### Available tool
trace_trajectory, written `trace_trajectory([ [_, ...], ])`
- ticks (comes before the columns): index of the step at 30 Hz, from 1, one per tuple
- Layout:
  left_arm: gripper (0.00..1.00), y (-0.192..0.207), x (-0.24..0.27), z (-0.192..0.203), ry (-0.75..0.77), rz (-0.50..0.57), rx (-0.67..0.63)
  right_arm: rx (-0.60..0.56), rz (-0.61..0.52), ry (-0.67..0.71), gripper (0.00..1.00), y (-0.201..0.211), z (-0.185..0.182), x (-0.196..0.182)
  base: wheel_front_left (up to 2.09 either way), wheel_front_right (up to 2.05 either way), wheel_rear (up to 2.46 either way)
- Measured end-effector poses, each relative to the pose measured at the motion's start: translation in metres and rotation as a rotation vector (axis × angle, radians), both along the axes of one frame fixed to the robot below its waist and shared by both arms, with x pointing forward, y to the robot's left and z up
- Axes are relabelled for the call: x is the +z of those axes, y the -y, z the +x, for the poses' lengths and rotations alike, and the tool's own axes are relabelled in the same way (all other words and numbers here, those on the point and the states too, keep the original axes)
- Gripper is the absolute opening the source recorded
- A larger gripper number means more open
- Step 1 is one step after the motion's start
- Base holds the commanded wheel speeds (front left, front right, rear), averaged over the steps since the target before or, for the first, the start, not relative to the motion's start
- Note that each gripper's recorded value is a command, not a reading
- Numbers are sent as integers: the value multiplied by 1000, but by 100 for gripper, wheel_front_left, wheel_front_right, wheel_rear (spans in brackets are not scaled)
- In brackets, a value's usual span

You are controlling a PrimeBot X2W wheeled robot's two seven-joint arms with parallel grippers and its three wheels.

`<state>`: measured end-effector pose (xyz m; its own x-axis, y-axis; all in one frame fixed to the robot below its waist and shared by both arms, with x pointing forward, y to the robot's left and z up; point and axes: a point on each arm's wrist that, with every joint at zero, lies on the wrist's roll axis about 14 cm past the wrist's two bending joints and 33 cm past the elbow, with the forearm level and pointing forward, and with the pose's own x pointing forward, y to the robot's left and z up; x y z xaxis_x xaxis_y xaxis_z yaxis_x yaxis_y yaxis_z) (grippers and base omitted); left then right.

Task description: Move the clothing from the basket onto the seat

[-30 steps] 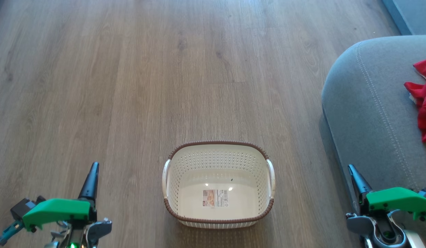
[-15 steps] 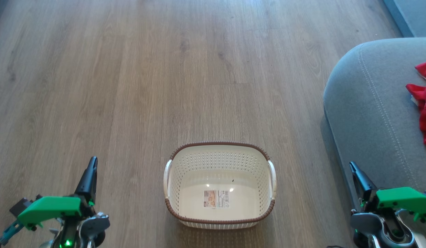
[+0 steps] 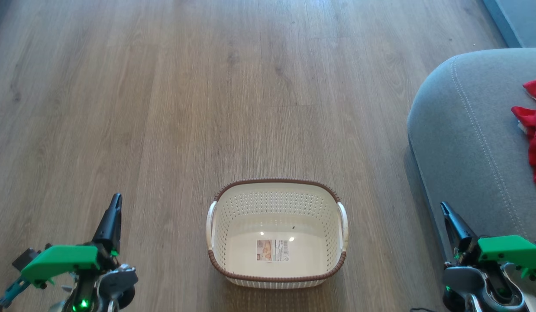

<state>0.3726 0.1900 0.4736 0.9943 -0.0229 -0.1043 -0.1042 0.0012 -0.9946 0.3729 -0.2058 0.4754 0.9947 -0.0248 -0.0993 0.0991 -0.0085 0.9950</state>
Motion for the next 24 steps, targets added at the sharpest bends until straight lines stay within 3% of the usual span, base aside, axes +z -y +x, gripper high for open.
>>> trace_trajectory([
  [24,0,0,0,0,0,0,0,-5,1,1,0,2,0,0,0,0,0],
])
